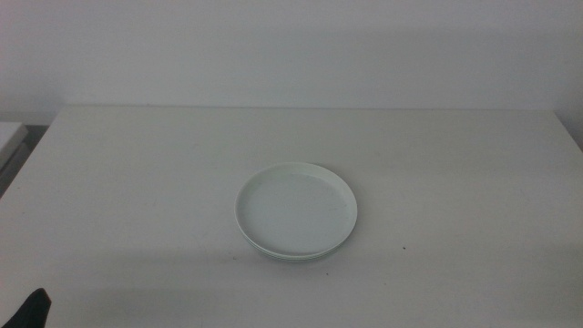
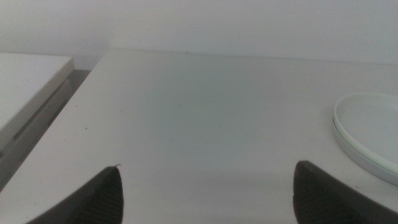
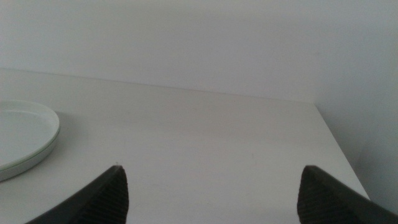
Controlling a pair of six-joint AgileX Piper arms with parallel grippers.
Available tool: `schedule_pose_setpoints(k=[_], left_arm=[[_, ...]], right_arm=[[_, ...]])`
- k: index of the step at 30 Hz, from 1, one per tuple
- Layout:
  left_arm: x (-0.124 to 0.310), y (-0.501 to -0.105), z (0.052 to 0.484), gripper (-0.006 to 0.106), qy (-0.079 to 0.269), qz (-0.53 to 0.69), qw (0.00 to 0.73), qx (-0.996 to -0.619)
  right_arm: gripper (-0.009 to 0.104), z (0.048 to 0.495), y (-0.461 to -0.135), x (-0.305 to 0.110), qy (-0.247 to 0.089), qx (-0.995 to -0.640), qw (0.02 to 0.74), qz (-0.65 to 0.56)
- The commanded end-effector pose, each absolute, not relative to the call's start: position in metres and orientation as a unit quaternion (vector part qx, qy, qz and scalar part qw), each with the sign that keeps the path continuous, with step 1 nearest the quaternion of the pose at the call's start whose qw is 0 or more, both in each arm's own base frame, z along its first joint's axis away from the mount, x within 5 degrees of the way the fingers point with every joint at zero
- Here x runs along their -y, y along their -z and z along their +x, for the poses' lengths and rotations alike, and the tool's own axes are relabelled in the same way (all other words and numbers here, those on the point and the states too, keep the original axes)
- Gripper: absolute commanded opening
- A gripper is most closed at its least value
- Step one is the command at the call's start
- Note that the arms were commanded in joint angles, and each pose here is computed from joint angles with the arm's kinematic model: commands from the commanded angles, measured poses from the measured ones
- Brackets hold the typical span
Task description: Stack the three bowls on top of each other.
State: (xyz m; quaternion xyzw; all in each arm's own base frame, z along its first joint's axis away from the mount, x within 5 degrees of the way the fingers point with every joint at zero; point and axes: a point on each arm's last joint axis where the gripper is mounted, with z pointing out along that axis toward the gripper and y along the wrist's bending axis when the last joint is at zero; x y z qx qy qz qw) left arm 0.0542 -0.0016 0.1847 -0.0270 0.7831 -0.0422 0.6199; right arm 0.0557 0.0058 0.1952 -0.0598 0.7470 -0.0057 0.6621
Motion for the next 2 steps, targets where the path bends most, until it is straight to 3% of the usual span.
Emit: schedule_pose_setpoints(k=[1, 2], left_arm=[[0.0015, -0.1858, 0.0543, 0.094, 0.042, -0.028, 0.626, -0.778], [0.0015, -0.1858, 0.0543, 0.094, 0.041, -0.026, 0.626, -0.778]], right_arm=[[0.092, 0.0557, -0.1947, -0.0051, 0.013, -0.745, 0.665, -0.060], [0.092, 0.0557, -0.1947, -0.0051, 0.013, -0.745, 0.665, -0.060]])
